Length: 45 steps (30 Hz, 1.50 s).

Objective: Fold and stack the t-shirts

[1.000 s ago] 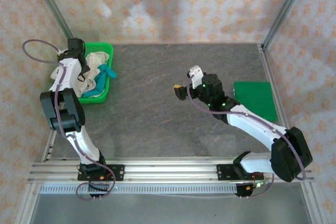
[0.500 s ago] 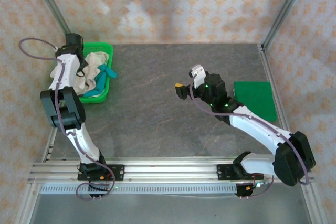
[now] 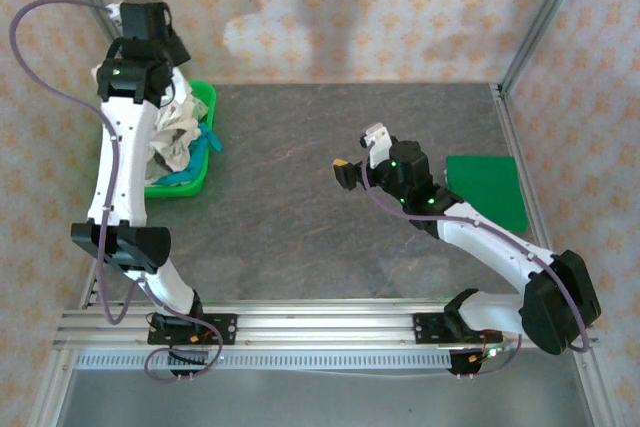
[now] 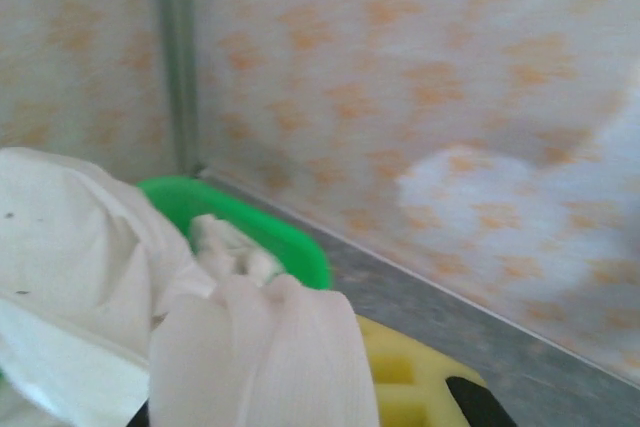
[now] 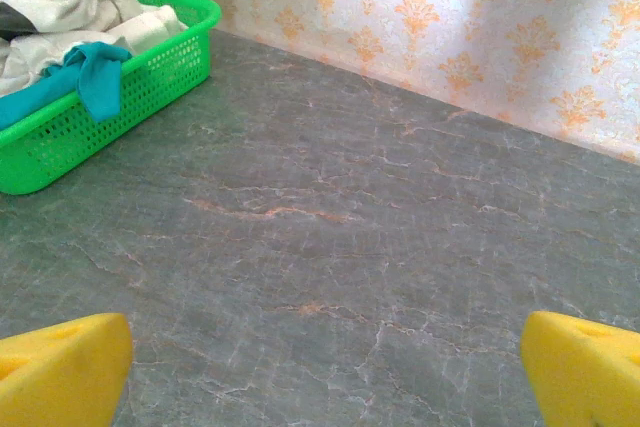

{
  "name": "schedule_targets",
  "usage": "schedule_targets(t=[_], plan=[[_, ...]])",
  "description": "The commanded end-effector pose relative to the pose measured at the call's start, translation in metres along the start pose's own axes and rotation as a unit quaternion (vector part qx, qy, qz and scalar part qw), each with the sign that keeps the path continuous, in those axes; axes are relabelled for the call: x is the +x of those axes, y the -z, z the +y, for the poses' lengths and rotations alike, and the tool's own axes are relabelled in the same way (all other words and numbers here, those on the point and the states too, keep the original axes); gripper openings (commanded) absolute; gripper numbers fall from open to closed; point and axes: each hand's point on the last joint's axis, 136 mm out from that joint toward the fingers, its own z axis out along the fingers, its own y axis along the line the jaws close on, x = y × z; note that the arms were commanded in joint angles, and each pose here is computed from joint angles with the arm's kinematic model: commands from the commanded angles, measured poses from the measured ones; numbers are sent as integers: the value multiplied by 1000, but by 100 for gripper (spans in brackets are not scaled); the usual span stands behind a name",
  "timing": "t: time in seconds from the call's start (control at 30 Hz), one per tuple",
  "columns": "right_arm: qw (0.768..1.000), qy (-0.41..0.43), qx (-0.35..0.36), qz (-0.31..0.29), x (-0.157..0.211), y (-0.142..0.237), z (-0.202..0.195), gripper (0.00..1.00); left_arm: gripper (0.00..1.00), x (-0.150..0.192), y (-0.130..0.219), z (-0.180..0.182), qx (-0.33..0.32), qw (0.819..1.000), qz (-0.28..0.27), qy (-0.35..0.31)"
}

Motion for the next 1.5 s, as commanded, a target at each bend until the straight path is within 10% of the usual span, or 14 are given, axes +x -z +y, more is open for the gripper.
schedule_targets(t=[0.0,0.53,0.97,1.47], plan=[[1000,-2,-15,-19,-14,4,7,99,0,-22,55,-38,58,997,-41,-23],[999,-15,-33,-17,-10,-7,13,100,0,80,133,-214,255,957,22,-136],[998,-30,-50,-12,-5,-14,19,99,0,7,117,-133,133,984,-63,-98],[965,-7,-204,-162,-103,-91,140,99,0,-17,185,-155,315,948,-37,17]])
